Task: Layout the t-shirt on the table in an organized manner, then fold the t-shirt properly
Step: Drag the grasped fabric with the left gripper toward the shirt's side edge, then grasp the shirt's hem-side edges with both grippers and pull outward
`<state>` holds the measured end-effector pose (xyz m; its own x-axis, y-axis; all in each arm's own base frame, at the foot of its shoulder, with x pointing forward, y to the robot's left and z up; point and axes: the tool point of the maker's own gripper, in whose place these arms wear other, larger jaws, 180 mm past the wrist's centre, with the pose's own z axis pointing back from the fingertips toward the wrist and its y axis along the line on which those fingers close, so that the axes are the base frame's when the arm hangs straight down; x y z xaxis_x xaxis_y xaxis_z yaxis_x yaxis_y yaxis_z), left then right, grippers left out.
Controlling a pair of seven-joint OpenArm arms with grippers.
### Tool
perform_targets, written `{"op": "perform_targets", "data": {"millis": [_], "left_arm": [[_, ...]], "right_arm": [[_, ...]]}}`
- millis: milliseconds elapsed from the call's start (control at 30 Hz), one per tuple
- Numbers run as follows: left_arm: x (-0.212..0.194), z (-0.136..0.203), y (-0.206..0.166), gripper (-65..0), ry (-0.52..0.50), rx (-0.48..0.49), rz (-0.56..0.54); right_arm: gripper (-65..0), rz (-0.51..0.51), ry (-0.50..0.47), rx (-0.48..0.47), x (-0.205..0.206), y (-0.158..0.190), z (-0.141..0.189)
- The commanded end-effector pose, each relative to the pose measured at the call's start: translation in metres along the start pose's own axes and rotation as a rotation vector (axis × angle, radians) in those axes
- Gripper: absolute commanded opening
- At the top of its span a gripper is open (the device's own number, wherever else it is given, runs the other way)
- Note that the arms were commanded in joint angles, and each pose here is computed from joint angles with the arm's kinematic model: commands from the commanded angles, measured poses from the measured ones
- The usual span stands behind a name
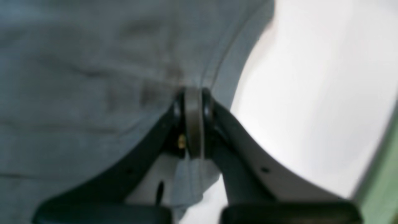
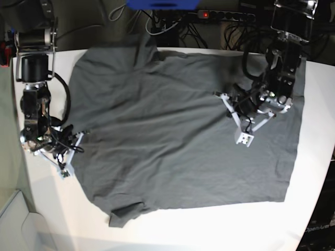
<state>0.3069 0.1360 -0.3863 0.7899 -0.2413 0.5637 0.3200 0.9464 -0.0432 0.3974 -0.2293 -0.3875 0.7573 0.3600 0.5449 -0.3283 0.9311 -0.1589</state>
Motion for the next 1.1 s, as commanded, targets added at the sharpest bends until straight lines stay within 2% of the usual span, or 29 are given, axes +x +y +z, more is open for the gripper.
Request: {"op": "perform_targets", "data": {"millis": [0,67,133,333,433,600,767,867,1067], "left_arm": [[0.026,0.010,0.004,-64.9,-0.071,0.017,-0.018],[0.042,0.017,0.004,-64.9,-0.113,0.023,-0.031],[0.056,0.022,0.021,-64.9,-0.148,0.059,-0.008],[0.069,0.013,0.110,-64.8,-0.186,0.187,0.238],[0.072,-0.002,0.135,-64.8,-0.189,0.209,0.307],[0.090,-0.014,0.146,-64.8,-0.219,0.217,0.320],[0.091,-0.029,0.152,-64.8,-0.251,0.234,0.323],[0.100,-0.036,0.157,-64.8,-0.278,0.245,0.320],[0.082,-0.051,0.172,-64.8,-0.225,0.260,0.376]], "right_arm": [[-65.0,0.015,-0.064,-0.041,0.027,-0.017,0.015],[-65.0,0.035,-0.082,-0.056,0.036,-0.017,0.025],[-65.0,0.052,-0.099,-0.067,0.043,-0.016,0.032],[-65.0,0.080,-0.105,-0.079,0.046,-0.012,0.043],[-65.0,0.076,-0.104,-0.069,0.046,-0.008,0.041],[-65.0,0.085,-0.146,-0.021,0.067,0.018,0.037],[-65.0,0.154,-0.193,0.065,0.100,0.068,0.031],[-65.0,0.139,-0.163,0.117,0.108,0.085,0.016],[-65.0,0.069,-0.101,0.184,0.100,0.094,-0.020]]}}
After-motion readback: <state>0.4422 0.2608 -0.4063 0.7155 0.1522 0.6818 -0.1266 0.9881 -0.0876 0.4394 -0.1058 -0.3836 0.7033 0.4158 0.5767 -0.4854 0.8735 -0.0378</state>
